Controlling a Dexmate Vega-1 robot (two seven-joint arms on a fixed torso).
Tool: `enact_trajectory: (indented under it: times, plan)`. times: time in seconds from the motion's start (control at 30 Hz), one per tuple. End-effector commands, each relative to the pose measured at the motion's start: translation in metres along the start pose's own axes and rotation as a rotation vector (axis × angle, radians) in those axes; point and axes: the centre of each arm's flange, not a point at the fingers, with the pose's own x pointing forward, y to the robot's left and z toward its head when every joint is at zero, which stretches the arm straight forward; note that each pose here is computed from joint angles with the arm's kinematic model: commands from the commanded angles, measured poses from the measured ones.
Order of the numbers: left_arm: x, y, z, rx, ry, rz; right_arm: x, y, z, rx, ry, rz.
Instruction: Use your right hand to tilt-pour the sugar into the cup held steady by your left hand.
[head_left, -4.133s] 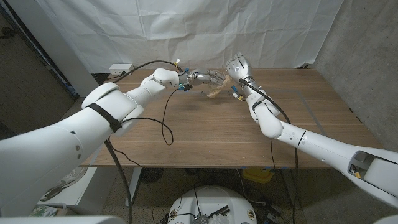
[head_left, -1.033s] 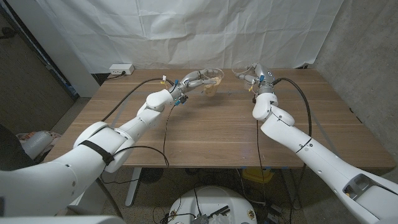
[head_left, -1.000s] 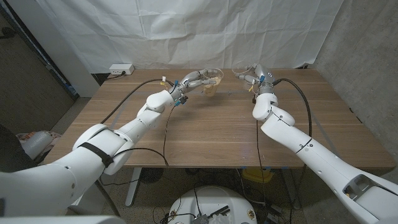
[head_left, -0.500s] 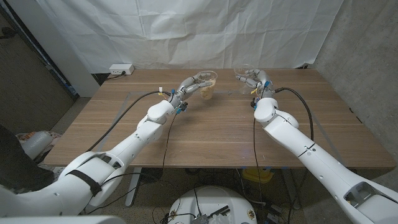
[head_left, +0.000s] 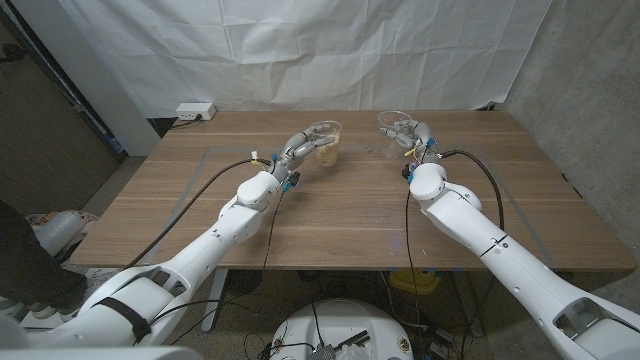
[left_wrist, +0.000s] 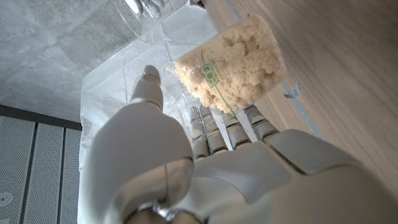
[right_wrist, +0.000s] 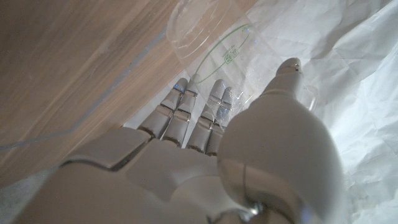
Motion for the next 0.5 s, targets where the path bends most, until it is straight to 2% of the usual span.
enact_trajectory:
  times: [0.03,0.5]
  plan:
    - [-0.017,0.007,-0.013,0.001,0.063,0.062,0.001,0.013,-0.008,0.032,0.03,0.039]
    - [-0.025,0.01,-0.022,0.001,0.111,0.078,0.003,0.023,-0.023,0.033,0.08,0.063]
